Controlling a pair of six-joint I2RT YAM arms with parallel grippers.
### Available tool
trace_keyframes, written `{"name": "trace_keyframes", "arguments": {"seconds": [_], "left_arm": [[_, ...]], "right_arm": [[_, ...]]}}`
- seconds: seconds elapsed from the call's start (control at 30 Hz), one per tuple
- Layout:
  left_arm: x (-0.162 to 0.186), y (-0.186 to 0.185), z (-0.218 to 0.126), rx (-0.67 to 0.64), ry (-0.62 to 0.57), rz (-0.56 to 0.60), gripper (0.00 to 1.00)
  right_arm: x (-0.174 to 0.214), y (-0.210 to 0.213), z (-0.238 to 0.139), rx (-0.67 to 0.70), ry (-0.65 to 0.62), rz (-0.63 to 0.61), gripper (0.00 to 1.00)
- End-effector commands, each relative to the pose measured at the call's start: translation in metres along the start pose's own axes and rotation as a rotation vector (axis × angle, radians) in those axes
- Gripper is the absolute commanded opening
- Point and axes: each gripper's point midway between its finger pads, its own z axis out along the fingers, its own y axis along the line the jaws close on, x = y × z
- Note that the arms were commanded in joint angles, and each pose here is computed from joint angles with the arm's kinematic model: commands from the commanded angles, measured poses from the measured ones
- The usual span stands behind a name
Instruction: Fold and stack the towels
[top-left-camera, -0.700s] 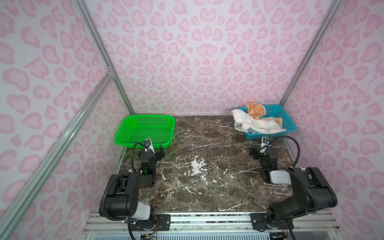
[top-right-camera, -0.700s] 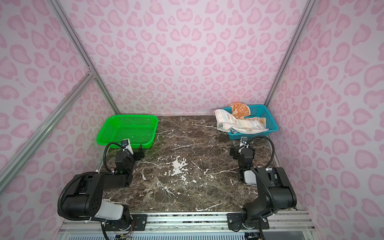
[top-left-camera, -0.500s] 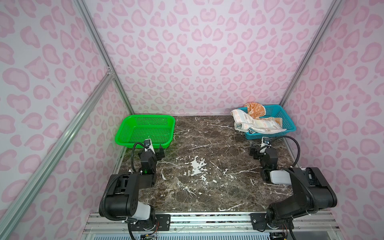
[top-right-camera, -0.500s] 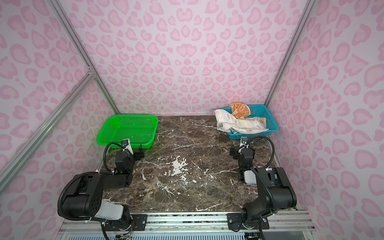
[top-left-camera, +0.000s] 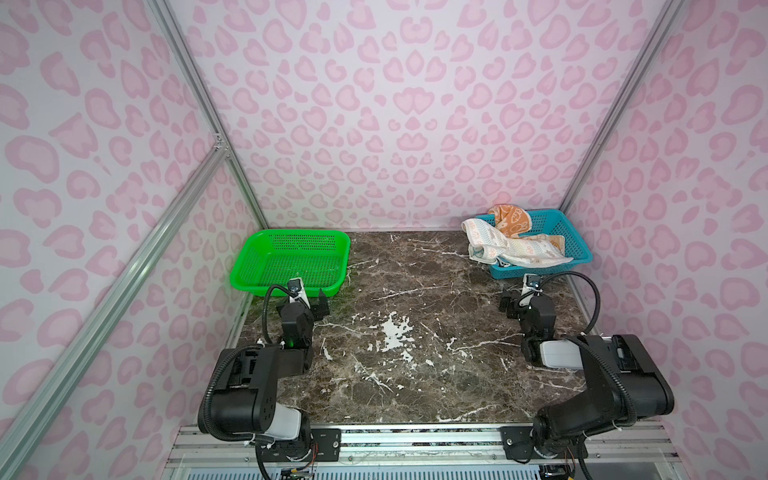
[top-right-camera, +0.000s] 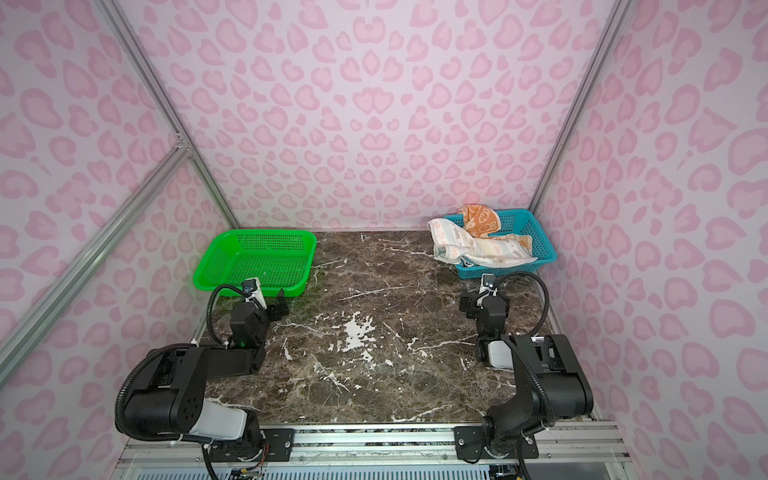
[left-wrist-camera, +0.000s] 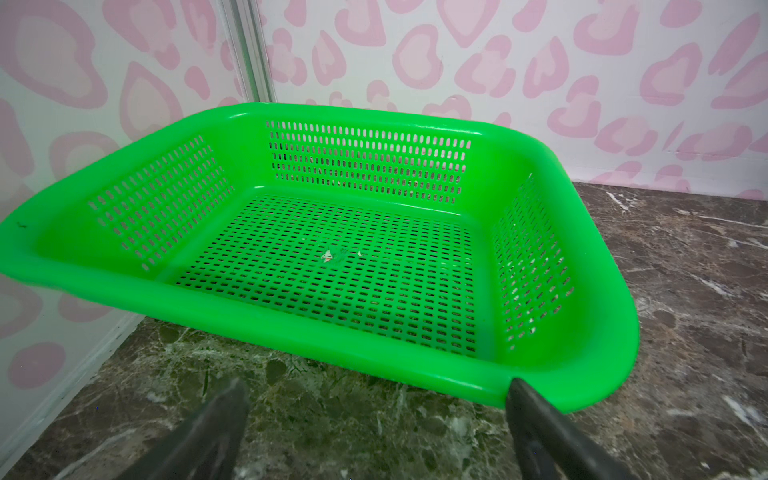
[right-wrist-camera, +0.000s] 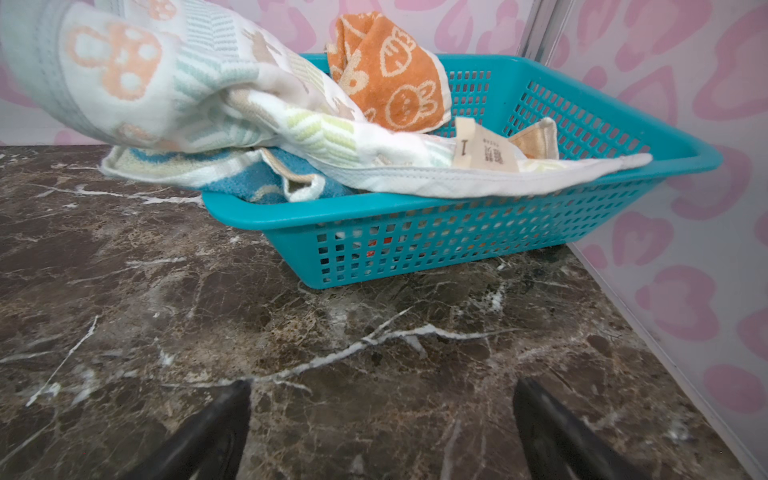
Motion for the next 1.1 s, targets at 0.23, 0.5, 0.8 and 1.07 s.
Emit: {"name": "trace_keyframes", "arguments": {"seconds": [0.23, 0.5, 0.8, 1.07], "left_arm": [[-0.005, -0.001, 0.002, 0.015, -0.013, -0.012, 0.98], [-0.010, 0.000, 0.002, 0.003, -0.003, -0.007, 0.97], [-0.084, 0.003, -0.025, -0.035, -0.093, -0.016, 0.98], [-0.135, -0.057, -0.057, 0.244, -0.074, 0.053, 0.99]], "right_arm": [[-0.001, 0.000, 0.000, 0.000, -0.004, 0.002, 0.99], [-0.006, -0.005, -0.006, 0.023, -0.032, 0.018, 0.99], [-0.059, -0.006, -0.028, 0.008, -0.048, 0.017, 0.99], [-0.111, 0.023, -0.037, -0.164, 0.079, -0.021, 0.95]]}}
